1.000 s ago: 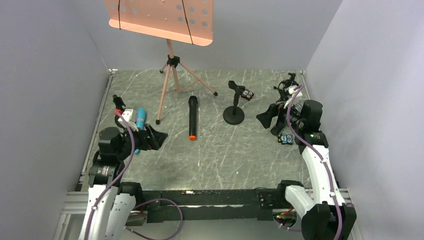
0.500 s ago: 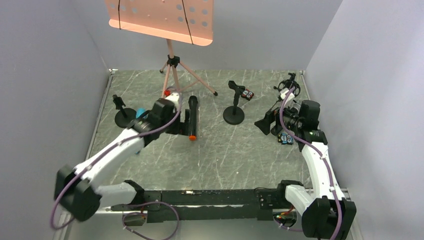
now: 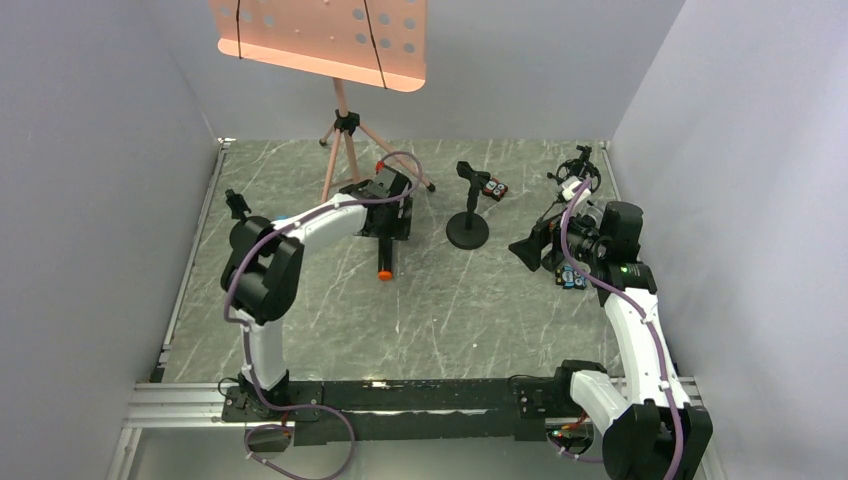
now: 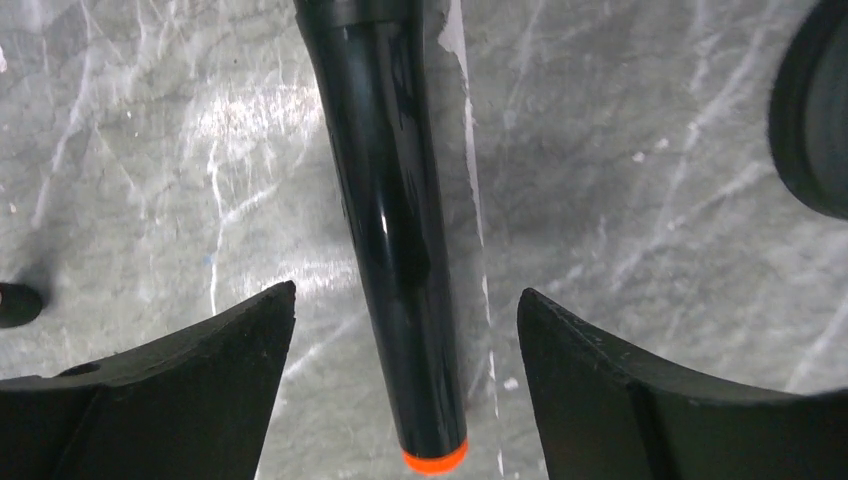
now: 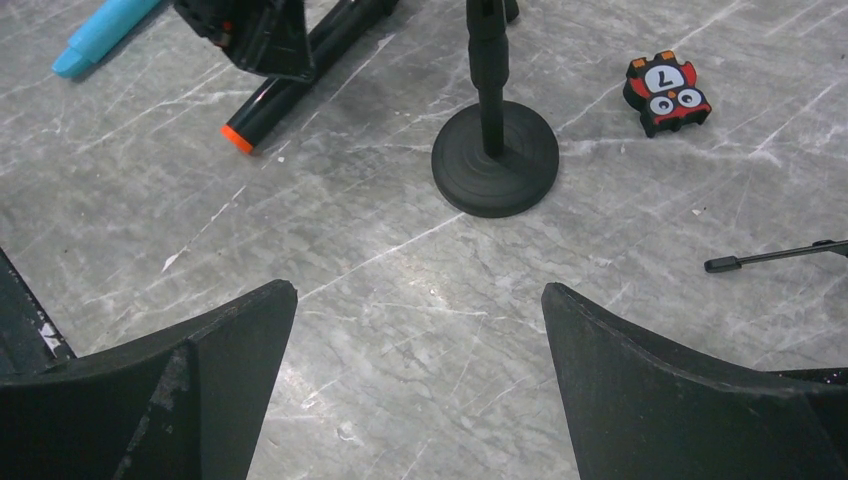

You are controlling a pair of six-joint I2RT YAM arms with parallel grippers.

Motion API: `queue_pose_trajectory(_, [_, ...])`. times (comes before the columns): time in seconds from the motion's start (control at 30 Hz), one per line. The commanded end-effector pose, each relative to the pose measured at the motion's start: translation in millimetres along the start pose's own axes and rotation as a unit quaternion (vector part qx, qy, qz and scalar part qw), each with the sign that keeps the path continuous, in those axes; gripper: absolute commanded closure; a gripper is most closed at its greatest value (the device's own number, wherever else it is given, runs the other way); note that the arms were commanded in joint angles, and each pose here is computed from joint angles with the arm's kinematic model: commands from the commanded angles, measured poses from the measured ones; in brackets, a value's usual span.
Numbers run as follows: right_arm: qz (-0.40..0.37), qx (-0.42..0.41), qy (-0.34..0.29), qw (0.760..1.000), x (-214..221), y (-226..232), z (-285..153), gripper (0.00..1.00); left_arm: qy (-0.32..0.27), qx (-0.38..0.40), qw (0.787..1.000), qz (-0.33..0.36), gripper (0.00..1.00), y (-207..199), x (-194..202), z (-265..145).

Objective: Attach the microphones to the stand

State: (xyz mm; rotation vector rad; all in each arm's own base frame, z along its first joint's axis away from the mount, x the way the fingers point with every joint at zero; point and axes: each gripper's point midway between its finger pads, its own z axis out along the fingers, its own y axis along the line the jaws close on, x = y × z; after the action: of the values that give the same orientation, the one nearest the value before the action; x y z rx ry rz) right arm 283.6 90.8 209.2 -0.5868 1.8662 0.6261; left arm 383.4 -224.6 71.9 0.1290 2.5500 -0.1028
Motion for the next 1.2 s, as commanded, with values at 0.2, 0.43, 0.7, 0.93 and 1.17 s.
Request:
queue_pose_trajectory(0.2, [-0.014, -0.01, -0.01, 1.0, -8, 1, 0, 0.0, 0.035, -0.034, 0.999, -0.004, 0.25, 9, 0, 33])
queue_pose_trajectory(0.43, [-0.015, -0.008, -0.009, 1.0, -7, 0, 1, 0.0, 0.053, -0.01, 0.999, -0.01, 0.37, 2, 8, 42])
queue_pose_trajectory(0.7, [-0.018, -0.005, -0.01, 1.0, -8, -1, 0, 0.0, 0.058, -0.006, 0.998, -0.01, 0.53, 3, 15, 46])
queue_pose_trajectory(0.93, [-0.019, -0.038, -0.01, 0.999, -6, 10, -1, 0.0, 0.021, 0.026, 0.999, -0.012, 0.91, 1, 10, 20])
queue_pose_trajectory(1.17, [-0.026, -0.159, -0.016, 0.987, -3, 53, -7, 0.0, -0.076, 0.182, 0.979, -0.062, 1.0, -28, 16, -61])
